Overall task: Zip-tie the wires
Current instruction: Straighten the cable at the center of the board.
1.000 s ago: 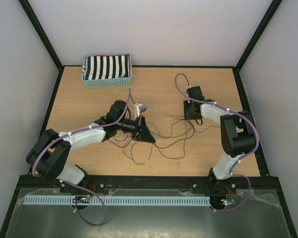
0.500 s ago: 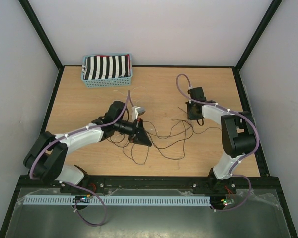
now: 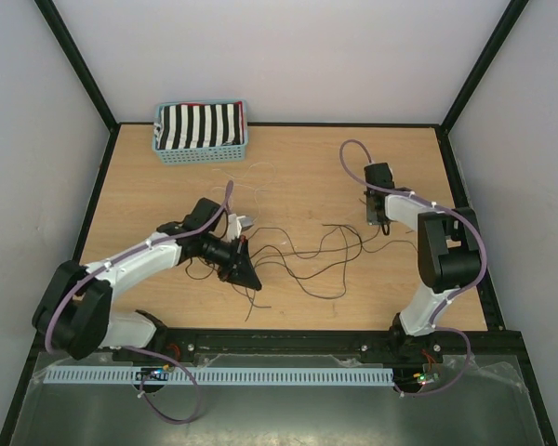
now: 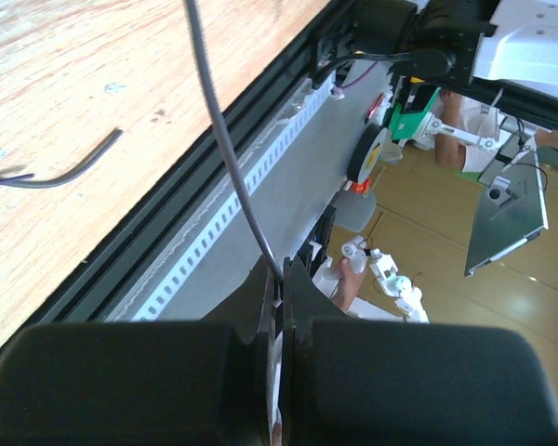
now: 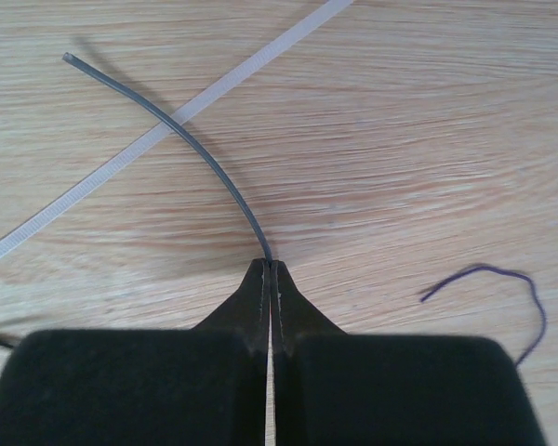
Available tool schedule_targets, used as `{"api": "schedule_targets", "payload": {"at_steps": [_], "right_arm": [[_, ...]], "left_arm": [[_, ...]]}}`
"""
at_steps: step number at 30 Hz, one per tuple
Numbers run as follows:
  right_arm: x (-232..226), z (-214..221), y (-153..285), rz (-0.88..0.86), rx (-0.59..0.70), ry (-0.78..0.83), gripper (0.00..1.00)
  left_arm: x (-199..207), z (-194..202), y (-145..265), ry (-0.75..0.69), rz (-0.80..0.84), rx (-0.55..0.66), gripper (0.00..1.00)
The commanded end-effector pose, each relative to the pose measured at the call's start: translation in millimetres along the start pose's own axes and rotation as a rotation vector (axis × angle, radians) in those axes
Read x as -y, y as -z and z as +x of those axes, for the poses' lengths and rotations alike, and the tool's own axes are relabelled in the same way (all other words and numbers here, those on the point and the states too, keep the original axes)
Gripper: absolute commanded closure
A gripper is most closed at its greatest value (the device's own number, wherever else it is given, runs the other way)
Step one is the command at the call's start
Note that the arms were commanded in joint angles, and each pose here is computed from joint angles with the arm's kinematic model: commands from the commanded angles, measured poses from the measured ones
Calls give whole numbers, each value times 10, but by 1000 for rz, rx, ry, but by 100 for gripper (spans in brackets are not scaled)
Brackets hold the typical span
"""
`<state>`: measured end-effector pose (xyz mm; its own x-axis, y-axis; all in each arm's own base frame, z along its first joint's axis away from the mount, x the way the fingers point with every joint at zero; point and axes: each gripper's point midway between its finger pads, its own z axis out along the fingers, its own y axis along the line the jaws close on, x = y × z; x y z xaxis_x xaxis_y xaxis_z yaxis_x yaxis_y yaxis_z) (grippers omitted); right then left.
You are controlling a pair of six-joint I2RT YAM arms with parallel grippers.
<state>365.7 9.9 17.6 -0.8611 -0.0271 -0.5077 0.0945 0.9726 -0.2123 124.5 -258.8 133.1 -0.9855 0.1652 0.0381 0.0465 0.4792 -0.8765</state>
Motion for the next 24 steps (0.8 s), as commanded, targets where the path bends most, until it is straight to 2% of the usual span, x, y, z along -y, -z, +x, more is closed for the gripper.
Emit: {"api": "schedule_targets", "payload": {"at_steps": [1, 4, 8, 16, 24], "right_arm": [[333, 4, -36, 146, -30, 3, 100], [343, -1, -47, 144, -32, -1, 100], [277, 6, -49, 104, -30, -14, 100], [218, 78, -75, 73, -40, -17, 100], [149, 112, -64, 29, -30, -26, 100]], "left_arm": [[-156, 40, -25, 24, -41, -57, 100], [-232, 36, -20, 12, -87, -98, 100], [-472, -15, 147, -37, -321, -92, 100], [-909, -43, 466, -57, -661, -96, 100], [-1166, -320, 806, -120, -941, -4, 100]]}}
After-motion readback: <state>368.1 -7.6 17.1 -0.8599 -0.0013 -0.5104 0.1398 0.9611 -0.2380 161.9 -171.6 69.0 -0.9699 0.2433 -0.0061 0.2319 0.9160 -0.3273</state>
